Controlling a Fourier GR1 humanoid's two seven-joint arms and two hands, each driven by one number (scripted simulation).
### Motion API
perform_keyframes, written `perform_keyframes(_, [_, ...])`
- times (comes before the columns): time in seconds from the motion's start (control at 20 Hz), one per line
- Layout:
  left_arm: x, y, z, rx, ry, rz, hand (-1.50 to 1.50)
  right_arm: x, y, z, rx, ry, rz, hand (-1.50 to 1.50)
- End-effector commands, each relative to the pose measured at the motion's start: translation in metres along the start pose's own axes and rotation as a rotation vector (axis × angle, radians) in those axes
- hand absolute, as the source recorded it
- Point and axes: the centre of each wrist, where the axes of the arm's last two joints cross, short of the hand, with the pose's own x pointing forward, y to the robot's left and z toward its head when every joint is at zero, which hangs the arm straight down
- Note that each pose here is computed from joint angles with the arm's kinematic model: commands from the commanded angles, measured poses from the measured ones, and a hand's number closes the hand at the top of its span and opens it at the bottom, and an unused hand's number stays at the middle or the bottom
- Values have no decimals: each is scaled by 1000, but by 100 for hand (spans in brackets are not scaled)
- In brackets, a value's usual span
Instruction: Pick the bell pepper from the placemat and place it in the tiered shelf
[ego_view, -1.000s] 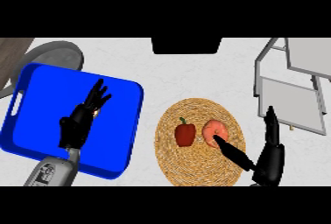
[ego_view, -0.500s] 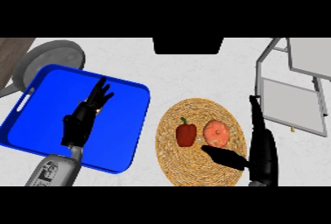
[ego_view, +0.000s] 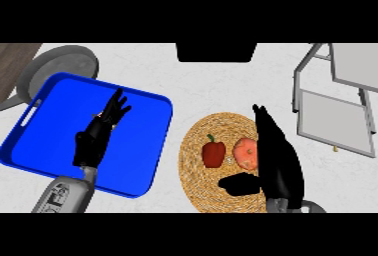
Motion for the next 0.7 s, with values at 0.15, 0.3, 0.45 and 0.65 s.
perform_keyframes(0.15, [-2, 4, 2, -14, 12, 4, 0, 58, -3, 21, 32, 126, 123, -150])
perform_keyframes(0.3, [6, -10, 5, -14, -2, 9, 0, 72, -6, 6, 35, 130, 110, -150])
perform_keyframes(0.45, [7, -7, 1, 4, -15, 9, 0, 71, 8, 22, 14, 118, 115, -150])
perform_keyframes(0.65, [-8, 4, -1, 9, 4, -9, 0, 74, 9, 14, -16, 144, 137, -150])
